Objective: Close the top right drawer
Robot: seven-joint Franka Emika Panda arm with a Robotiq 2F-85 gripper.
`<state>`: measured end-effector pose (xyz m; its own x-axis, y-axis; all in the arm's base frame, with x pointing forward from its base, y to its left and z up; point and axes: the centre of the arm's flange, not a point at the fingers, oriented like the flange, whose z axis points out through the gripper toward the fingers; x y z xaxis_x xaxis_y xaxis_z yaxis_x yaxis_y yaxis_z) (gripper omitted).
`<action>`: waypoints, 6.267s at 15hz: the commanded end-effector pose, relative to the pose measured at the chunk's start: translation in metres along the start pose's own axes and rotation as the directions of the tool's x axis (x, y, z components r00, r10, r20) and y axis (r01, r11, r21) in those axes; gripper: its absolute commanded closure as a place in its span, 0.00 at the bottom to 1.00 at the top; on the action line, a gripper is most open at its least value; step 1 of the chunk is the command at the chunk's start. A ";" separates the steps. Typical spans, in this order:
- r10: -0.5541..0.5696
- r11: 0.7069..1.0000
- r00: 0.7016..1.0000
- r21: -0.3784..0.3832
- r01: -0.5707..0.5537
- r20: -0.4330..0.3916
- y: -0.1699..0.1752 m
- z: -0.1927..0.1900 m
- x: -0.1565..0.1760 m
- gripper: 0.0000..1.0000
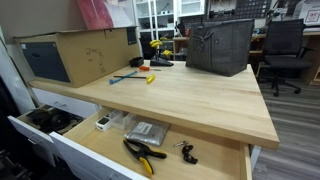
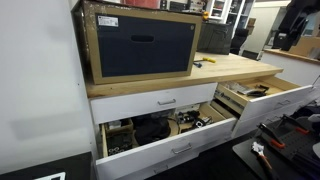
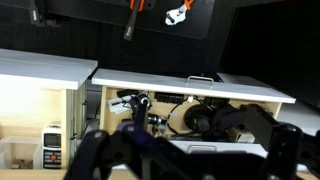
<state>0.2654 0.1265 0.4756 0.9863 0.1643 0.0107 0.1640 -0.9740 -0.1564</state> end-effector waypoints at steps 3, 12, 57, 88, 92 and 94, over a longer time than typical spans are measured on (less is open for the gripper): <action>-0.001 1.000 1.000 0.000 0.001 0.000 0.000 0.000 0.000 0.00; -0.001 1.000 1.000 0.000 0.001 0.000 0.000 0.000 0.000 0.00; -0.002 1.000 1.000 0.000 0.002 0.002 0.000 0.000 0.000 0.00; 0.077 0.997 0.996 -0.025 -0.079 -0.050 0.005 -0.001 0.006 0.00; 0.216 0.975 0.974 -0.037 -0.219 -0.074 0.008 -0.002 0.009 0.00; 0.275 0.959 0.958 -0.044 -0.279 -0.076 0.008 -0.001 0.010 0.00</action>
<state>0.2746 0.1170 0.4753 0.9991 -0.0318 0.0289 -0.0283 -0.9928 -0.1164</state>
